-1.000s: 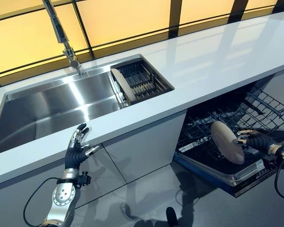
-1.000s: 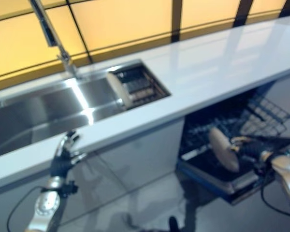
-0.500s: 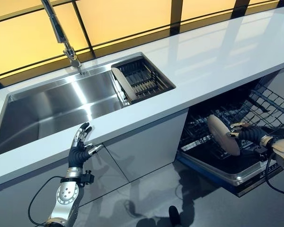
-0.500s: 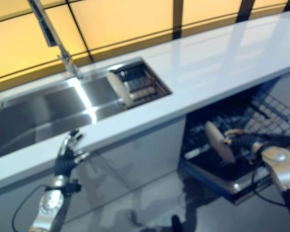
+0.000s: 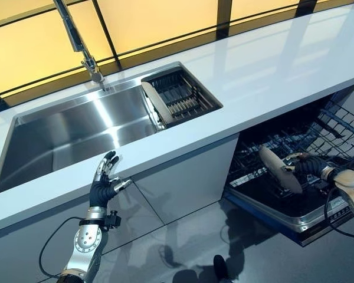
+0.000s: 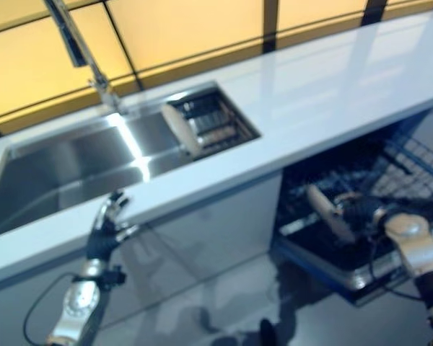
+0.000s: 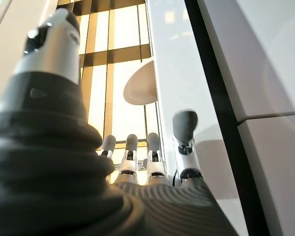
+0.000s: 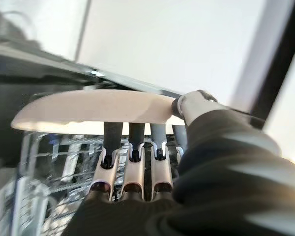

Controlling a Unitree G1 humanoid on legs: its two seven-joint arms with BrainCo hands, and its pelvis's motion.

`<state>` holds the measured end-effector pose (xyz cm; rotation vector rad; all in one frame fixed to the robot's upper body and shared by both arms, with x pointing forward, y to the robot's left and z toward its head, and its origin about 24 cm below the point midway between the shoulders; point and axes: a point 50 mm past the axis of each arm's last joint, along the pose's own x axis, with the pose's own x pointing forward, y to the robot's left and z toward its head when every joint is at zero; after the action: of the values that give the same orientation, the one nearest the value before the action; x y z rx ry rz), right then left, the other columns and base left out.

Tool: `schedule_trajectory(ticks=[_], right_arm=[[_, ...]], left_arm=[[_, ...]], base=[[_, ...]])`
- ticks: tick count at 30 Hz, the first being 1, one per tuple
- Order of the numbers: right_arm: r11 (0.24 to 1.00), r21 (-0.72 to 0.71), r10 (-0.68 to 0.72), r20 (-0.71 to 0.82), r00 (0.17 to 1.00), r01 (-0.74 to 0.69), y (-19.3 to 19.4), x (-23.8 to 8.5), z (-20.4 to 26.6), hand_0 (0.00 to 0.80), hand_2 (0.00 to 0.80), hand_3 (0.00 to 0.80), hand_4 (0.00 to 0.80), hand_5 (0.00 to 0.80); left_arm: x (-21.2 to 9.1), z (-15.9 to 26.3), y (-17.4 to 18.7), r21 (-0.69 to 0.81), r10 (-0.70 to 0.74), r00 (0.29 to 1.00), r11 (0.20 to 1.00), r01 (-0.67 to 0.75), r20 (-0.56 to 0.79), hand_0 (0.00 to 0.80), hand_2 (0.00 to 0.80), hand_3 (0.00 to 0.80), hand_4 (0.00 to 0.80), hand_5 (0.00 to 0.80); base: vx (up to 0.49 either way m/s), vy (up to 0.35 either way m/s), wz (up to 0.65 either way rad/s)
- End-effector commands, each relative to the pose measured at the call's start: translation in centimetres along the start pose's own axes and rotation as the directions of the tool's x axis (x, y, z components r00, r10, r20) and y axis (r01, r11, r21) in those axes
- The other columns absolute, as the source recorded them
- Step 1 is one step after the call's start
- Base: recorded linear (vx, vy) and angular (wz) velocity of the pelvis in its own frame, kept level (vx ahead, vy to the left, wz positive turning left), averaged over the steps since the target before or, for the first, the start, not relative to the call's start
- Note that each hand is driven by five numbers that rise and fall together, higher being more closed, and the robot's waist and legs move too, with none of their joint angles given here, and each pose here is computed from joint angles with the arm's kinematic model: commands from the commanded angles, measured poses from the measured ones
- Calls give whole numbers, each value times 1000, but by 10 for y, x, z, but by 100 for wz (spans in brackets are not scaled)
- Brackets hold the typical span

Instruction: Take plates into dishwasher

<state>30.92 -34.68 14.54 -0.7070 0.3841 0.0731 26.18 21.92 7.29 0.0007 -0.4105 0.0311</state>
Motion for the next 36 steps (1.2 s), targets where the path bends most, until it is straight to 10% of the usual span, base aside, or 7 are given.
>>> schedule_trajectory(ticks=[1, 19, 21, 22, 36], right_arm=[[993, -109, -46, 18, 999, 48, -10, 6, 23, 800, 800, 800, 800, 800], [977, -208, -82, -171, 982, 45, -4, 12, -16, 800, 800, 800, 800, 800], [977, -206, -93, -174, 980, 56, -4, 12, -16, 411, 411, 411, 411, 411], [979, -197, -86, -174, 981, 51, -3, 13, -16, 0, 0, 0, 0, 0], [985, -105, -145, -83, 986, 136, -17, 6, 1, 0, 0, 0, 0, 0]], left_arm=[[36, 17, 5, 59, 14, 997, 998, -19, 82, 0, 0, 0, 0, 0], [48, 27, 0, 62, -25, 994, 998, 18, 111, 0, 0, 0, 0, 0], [49, 28, 0, 63, -25, 993, 998, 18, 113, 0, 0, 0, 0, 0], [50, 29, 0, 63, -24, 993, 998, 17, 115, 0, 0, 0, 0, 0], [47, 25, 6, 71, -7, 996, 998, 0, 91, 0, 0, 0, 0, 0]], base=[[0, 0, 0], [-1, -2, 0], [0, 0, 0], [0, 0, 0], [0, -2, 2]])
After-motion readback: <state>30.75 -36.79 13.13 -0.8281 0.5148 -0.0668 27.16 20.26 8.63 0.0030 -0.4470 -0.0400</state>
